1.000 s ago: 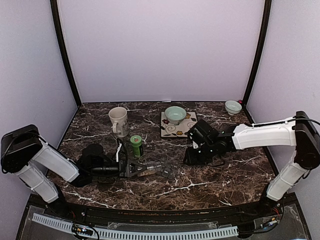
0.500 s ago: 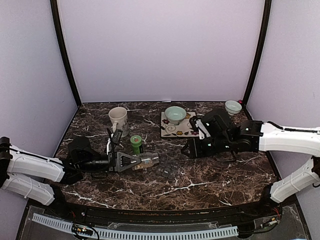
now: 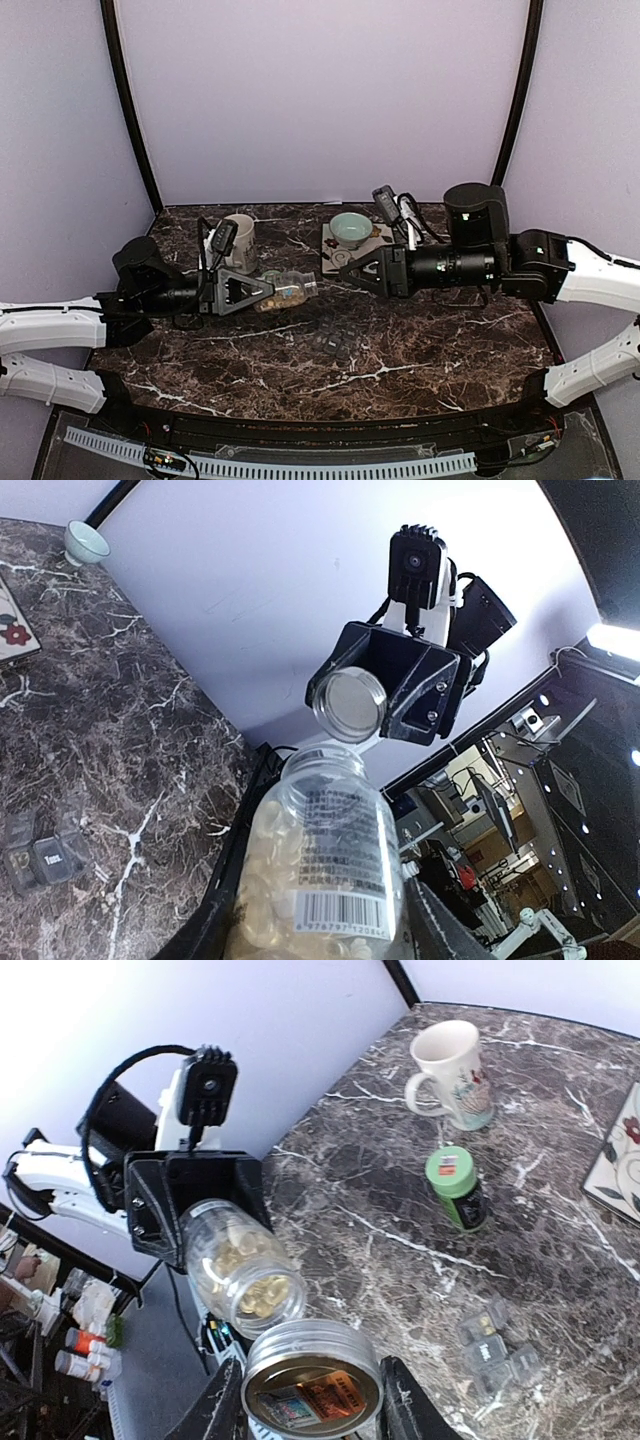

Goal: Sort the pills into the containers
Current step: Screw the lid of the pill bottle onto the pill bottle.

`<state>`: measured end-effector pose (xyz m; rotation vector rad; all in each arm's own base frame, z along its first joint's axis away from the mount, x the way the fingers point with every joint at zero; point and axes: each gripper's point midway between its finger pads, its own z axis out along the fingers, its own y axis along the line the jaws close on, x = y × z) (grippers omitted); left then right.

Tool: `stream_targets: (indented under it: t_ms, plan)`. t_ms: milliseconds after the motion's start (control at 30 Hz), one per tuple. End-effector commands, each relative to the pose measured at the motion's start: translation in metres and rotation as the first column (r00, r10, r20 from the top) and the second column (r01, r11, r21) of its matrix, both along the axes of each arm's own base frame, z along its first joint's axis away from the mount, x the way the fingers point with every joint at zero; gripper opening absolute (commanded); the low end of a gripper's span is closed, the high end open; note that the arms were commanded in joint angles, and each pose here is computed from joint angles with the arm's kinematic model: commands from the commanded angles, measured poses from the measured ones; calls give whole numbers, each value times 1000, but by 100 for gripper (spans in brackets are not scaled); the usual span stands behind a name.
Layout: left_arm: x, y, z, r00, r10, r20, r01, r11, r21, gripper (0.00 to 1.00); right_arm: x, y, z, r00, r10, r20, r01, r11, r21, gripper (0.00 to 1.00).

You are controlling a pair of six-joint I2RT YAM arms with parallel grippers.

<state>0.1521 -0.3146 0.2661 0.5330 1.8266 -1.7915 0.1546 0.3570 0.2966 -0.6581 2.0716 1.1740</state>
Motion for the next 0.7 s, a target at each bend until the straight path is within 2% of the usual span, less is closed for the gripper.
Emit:
stream_targets:
  t_ms: [0,300,667]
  plan:
    - [-7,0,35,999,-44,30,46,998,-51,0,-22,15,53,991,115,68,-124,981,149,19]
    - [-8,-2,60,997,-61,45,66,992,-103,0,-35,19,67,981,179,70,-190,958,214,19]
    - [-9,0,74,997,-64,51,71,987,-145,0,-39,30,67,971,230,69,-239,946,219,19]
